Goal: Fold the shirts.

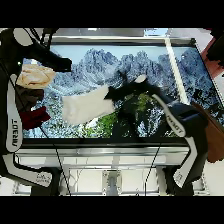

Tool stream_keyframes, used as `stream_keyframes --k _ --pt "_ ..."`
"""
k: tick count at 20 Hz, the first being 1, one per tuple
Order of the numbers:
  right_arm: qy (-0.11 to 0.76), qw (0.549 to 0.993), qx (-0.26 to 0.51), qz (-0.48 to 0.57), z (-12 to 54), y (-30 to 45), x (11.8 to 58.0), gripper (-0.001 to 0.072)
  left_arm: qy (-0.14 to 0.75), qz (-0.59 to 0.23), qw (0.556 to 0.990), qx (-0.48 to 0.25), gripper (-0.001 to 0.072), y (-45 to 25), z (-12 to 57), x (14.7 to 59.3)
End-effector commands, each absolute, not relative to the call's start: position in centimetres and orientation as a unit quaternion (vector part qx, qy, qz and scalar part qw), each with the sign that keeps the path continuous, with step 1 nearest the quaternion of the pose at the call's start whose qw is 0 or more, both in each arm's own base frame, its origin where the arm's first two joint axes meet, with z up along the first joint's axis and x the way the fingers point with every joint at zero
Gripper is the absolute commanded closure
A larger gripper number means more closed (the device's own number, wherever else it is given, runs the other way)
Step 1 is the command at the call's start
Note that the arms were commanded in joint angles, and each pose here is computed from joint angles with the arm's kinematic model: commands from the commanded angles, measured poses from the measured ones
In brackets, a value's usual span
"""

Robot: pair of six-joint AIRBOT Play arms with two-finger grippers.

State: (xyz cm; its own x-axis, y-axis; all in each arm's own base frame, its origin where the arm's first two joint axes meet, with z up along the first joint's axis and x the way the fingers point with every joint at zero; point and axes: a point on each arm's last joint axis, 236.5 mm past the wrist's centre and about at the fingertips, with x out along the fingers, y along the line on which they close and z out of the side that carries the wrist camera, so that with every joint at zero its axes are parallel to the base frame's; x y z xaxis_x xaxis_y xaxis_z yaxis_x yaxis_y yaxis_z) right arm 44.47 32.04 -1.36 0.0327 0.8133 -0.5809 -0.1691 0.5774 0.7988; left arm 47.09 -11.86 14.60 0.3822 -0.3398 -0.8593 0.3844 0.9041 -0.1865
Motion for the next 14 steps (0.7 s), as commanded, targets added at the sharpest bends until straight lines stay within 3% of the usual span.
stream_keyframes --k 1,4,8,14 --pt "0.588 0.717 0.232 0.294 2.1 21.5 46.2 0.0689 0.515 -0.218 0.828 0.022 0.0692 -11.8 14.5 46.9" --pt "0.603 0.747 0.210 0.185 5.1 9.8 45.1 0.0689 0.517 -0.219 0.827 0.022 0.0692 -11.8 14.5 46.8" --pt "0.603 0.767 0.217 0.035 9.1 -4.7 40.2 0.0689 0.524 -0.219 0.823 0.021 0.0692 -11.8 14.3 46.5" --pt "0.603 0.732 0.293 -0.123 12.3 -17.1 29.6 0.0690 0.536 -0.217 0.816 0.007 0.0692 -12.0 14.2 45.9"
